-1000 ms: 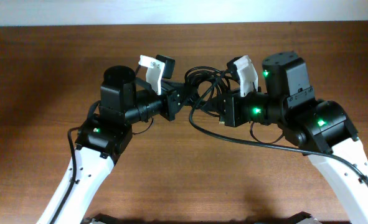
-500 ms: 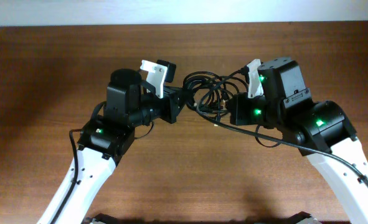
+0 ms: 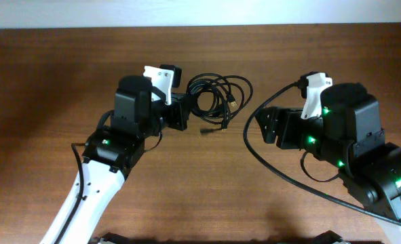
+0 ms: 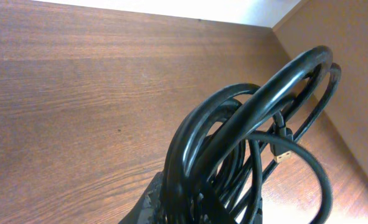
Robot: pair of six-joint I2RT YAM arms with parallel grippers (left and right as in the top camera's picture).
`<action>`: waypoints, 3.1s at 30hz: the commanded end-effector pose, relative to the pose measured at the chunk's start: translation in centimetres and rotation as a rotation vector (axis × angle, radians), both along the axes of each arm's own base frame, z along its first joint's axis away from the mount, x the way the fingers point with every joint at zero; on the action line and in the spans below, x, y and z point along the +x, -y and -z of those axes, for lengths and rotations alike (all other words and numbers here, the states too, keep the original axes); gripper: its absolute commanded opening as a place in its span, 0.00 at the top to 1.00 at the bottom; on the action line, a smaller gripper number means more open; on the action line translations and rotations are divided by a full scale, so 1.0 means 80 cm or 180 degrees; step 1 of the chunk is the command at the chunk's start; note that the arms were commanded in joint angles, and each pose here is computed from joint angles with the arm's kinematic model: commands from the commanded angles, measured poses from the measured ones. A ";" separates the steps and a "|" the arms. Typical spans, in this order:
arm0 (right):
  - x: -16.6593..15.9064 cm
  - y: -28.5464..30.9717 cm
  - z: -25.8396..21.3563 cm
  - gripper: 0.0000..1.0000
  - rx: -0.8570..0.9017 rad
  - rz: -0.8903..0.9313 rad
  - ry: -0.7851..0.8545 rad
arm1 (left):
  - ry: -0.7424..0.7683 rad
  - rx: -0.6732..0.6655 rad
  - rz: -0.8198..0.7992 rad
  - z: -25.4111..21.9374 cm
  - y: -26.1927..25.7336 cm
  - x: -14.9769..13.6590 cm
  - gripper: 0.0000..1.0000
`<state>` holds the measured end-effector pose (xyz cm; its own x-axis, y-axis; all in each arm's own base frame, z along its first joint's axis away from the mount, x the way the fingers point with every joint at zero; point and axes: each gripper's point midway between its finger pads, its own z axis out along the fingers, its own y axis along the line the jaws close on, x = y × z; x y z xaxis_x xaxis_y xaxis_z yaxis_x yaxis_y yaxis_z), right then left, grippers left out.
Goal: Untangle cables
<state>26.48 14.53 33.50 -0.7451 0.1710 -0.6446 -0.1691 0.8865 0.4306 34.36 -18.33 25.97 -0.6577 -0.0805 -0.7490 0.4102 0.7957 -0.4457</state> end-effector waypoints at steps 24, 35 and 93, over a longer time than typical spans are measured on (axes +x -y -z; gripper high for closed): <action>0.031 -0.048 0.025 0.48 0.0035 -0.0556 -0.0142 | 0.0270 -0.0986 0.0917 -0.087 0.122 -0.059 1.00; 0.012 -0.063 0.022 0.96 0.0244 -0.0794 -0.0272 | 0.0361 -0.0796 0.0534 -0.078 0.108 -0.038 1.00; -0.105 -0.079 0.033 0.96 0.0521 -0.1913 -0.0964 | 0.0101 -0.1147 -0.0842 -0.077 0.065 0.008 1.00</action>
